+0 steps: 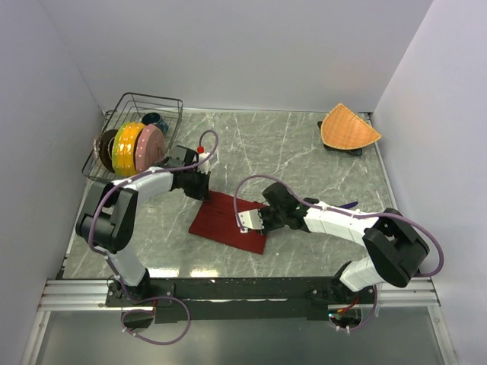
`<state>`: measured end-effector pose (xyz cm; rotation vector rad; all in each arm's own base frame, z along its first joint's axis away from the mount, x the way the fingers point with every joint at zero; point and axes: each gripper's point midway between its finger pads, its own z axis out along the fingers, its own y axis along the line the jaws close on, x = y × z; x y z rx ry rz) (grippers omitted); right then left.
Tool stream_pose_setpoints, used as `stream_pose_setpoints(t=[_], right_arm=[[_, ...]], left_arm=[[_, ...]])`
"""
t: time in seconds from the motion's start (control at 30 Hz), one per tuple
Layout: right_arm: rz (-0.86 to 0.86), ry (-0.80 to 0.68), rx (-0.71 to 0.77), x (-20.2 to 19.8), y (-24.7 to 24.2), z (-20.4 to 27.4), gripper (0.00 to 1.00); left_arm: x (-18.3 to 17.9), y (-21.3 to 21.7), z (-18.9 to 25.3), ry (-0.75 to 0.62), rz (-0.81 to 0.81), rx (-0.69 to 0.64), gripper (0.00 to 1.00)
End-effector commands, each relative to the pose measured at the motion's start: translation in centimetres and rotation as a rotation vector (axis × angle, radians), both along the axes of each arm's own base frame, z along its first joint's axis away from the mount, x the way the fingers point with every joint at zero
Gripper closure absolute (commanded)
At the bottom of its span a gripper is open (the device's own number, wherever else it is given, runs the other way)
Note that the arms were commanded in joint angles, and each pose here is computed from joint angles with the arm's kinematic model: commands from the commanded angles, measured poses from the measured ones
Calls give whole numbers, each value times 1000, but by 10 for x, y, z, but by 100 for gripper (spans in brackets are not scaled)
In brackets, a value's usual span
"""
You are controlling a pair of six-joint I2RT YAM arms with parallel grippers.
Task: Fold the napkin into a case and place the utensils inside
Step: Smooth out the 2/3-rectangle-folded napkin at the center of the board.
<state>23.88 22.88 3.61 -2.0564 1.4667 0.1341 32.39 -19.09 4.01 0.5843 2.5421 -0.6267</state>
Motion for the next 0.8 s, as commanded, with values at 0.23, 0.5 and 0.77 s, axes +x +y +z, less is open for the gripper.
stream_pose_setpoints(t=[0.23,0.5,0.77], right_arm=[[-167,97,61,-5,2,31,36],[-311,293,144,-18,1,68,36],[-560,638,296,-9,24,87,51]], left_arm=[[-6,6,-24,46,14,55,99],[-8,7,-26,48,18,60,99],[-8,6,-23,44,10,56,99]])
